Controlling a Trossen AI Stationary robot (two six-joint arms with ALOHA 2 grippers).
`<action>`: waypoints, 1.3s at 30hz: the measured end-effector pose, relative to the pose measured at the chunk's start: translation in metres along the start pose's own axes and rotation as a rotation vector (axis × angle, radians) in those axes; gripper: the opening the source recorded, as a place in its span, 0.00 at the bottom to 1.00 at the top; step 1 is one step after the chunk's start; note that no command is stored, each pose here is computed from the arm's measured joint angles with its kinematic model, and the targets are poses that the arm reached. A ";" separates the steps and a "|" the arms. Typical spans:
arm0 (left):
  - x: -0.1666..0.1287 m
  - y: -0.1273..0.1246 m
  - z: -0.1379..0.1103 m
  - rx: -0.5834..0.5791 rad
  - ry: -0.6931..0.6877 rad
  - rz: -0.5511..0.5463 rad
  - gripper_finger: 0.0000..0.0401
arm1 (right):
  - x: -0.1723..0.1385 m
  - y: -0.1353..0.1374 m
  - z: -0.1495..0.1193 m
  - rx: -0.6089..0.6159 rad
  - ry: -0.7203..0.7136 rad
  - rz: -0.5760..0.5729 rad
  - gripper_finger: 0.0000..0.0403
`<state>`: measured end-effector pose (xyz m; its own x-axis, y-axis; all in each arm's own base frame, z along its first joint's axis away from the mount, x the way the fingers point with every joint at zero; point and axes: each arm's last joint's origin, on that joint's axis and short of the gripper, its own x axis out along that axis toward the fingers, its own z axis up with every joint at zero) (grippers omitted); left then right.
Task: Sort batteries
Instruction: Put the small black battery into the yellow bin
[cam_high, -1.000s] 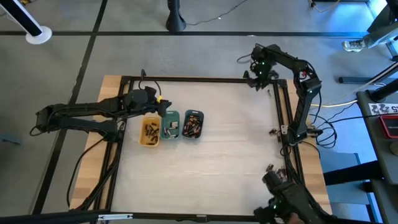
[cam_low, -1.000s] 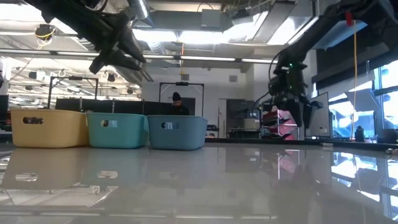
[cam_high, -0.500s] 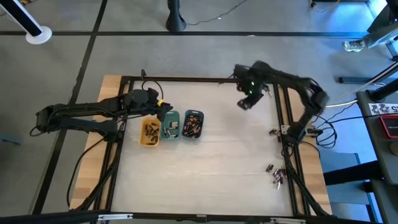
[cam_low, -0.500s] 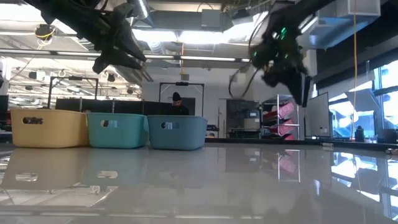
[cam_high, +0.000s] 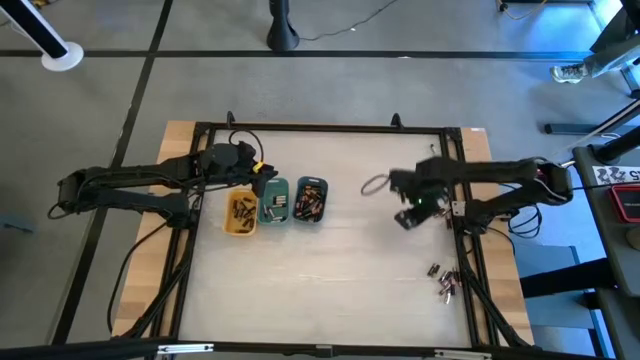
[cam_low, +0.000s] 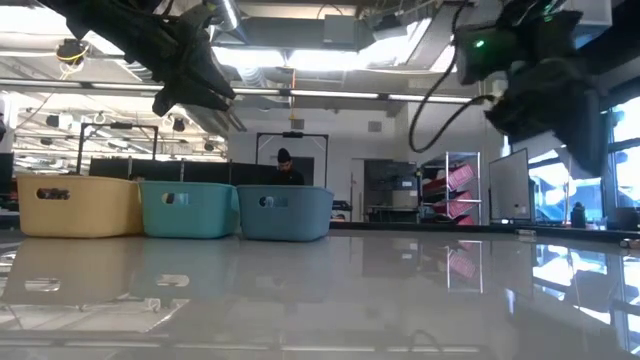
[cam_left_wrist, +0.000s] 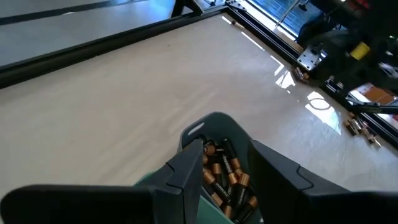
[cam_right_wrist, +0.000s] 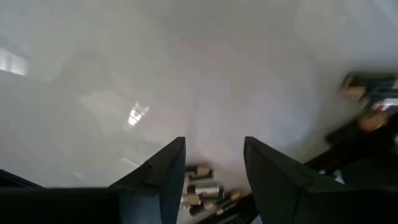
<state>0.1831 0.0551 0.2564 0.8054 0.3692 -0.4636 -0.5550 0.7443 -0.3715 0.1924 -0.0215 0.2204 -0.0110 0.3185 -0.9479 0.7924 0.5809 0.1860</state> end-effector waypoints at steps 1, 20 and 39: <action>0.000 0.000 0.000 0.004 0.000 0.000 0.29 | 0.003 0.005 -0.006 -0.008 0.010 -0.011 0.41; 0.000 -0.001 0.002 0.004 -0.023 -0.012 0.29 | 0.069 0.029 -0.079 -0.109 0.185 -0.101 0.65; 0.000 -0.001 0.002 -0.042 -0.023 -0.012 0.29 | 0.096 0.022 -0.079 -0.148 0.153 -0.046 0.87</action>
<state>0.1841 0.0555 0.2586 0.8163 0.3732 -0.4408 -0.5531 0.7249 -0.4105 0.1609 0.0812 0.1541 -0.1462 0.3928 -0.9079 0.6910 0.6973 0.1904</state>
